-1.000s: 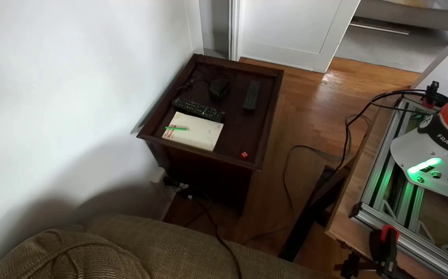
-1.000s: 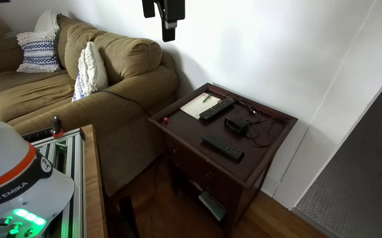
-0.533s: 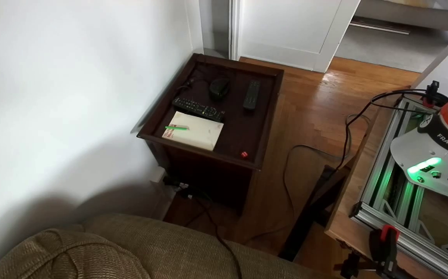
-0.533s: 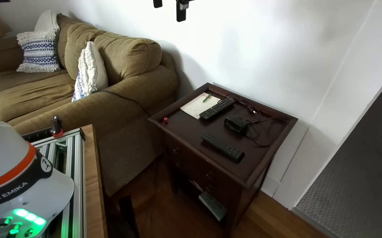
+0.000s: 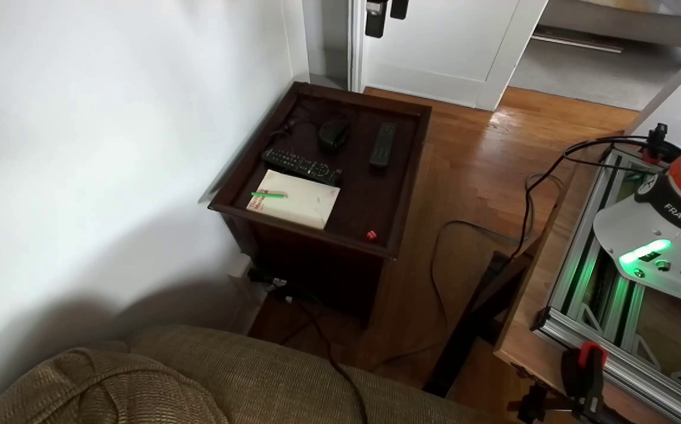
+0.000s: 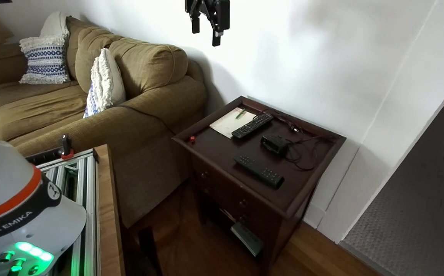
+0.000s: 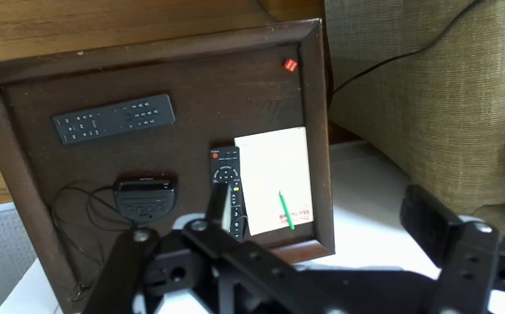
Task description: Move the remote on the left backwards
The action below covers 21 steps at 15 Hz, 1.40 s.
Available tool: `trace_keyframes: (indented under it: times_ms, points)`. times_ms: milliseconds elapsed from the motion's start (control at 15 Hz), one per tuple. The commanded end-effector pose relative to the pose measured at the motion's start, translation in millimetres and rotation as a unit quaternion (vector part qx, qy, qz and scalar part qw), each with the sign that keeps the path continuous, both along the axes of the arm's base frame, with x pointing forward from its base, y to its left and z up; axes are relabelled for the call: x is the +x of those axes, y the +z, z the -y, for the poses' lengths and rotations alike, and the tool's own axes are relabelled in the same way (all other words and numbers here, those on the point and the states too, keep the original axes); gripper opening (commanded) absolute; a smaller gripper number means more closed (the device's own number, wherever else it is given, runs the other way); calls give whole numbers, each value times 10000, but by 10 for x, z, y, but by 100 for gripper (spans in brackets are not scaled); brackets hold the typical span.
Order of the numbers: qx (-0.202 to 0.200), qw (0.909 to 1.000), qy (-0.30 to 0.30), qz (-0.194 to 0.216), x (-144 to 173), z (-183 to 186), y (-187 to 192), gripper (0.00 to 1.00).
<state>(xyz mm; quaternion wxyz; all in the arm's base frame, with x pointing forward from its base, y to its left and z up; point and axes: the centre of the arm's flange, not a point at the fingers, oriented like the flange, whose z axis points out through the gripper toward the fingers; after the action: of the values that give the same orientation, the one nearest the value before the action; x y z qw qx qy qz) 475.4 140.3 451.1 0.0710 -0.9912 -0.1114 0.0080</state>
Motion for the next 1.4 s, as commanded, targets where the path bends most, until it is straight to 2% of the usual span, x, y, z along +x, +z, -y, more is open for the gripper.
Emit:
trace_keyframes:
  times_ms: [0,267,467,733,800,1000,1333]
  points:
    - [-319,9991,-273,55,258,-314,-434,100]
    - [-362,9976,-511,283,484,-448,-871,100]
    - [-575,9954,-610,461,671,-376,-1273,100]
    - [-688,9970,-309,168,791,-294,-1741,100]
    - [-623,9968,-440,240,638,-275,-1569,100]
    - [-636,9972,-385,119,707,-271,-1750,100]
    - [-620,9972,-379,158,742,-284,-1723,100]
